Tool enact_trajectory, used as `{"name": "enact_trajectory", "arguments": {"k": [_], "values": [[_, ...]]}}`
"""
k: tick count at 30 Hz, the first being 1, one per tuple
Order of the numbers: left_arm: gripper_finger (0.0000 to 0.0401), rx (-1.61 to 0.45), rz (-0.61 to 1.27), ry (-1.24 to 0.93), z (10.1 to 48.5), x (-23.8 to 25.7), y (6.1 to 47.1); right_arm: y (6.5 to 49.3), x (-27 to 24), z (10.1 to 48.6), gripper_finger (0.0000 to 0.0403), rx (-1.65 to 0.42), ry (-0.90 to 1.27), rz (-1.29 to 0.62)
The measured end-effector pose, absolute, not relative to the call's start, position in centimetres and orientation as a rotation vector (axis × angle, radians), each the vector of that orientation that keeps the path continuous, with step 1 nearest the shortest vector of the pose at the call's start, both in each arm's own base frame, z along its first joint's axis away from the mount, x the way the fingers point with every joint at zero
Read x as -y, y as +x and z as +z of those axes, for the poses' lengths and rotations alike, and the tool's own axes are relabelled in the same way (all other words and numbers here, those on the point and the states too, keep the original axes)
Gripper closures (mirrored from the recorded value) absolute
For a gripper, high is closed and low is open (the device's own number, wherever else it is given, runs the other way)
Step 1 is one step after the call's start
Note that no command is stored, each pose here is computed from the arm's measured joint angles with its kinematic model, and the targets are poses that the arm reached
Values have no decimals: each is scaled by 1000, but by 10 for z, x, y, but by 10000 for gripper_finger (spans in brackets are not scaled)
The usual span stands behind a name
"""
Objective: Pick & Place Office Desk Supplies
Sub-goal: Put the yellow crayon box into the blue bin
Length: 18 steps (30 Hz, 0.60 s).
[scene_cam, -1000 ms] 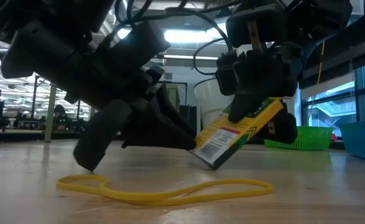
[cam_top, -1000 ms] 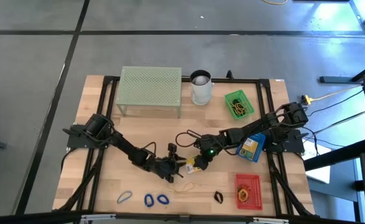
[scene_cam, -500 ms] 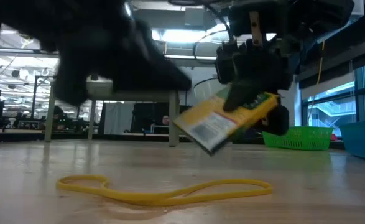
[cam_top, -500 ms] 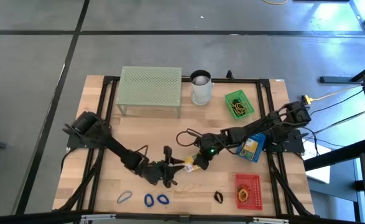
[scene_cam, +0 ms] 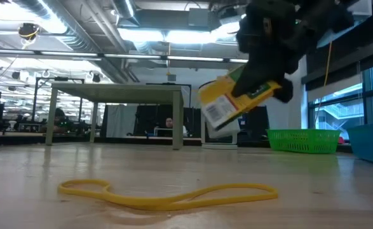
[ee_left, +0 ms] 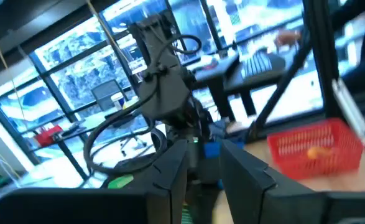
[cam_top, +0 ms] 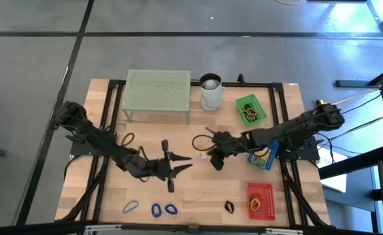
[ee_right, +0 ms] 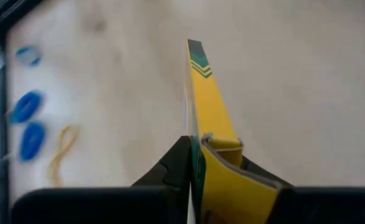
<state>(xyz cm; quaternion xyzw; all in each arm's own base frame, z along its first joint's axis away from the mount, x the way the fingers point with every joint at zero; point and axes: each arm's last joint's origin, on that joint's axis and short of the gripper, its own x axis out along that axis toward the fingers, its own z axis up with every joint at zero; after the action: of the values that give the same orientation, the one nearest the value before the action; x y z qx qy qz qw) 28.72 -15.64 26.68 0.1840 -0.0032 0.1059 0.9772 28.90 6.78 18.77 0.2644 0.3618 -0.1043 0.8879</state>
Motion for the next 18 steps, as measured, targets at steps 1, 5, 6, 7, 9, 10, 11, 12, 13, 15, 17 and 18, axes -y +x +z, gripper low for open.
{"name": "enact_trajectory", "arguments": {"k": [1, 5, 6, 7, 9, 10, 11, 12, 13, 15, 17, 18], "values": [[313, 17, 215, 341, 271, 155, 285, 285, -66, 193, 357, -734, 531, -253], [313, 26, 212, 282, 274, 155, 283, 269, -62, 217, 358, -630, 438, -371], [314, 20, 210, 286, 273, 155, 283, 265, -61, 223, 358, -603, 416, -393], [314, 11, 209, 292, 272, 155, 283, 262, -61, 229, 359, -569, 402, -407], [315, -14, 204, 311, 269, 155, 283, 254, -62, 240, 359, -521, 394, -424], [315, -22, 203, 317, 268, 155, 283, 251, -62, 244, 359, -502, 394, -430], [315, -25, 202, 319, 268, 155, 283, 247, -63, 248, 359, -494, 392, -431], [315, -27, 202, 321, 268, 155, 283, 242, -63, 251, 359, -493, 392, -433], [315, -30, 202, 323, 267, 155, 283, 238, -63, 254, 359, -491, 402, -437], [315, -35, 201, 327, 267, 155, 283, 228, -64, 257, 359, -510, 431, -436], [315, -35, 201, 327, 267, 155, 283, 218, -63, 258, 359, -555, 464, -440], [315, -35, 201, 327, 267, 155, 283, 212, -63, 259, 359, -581, 490, -440]]}}
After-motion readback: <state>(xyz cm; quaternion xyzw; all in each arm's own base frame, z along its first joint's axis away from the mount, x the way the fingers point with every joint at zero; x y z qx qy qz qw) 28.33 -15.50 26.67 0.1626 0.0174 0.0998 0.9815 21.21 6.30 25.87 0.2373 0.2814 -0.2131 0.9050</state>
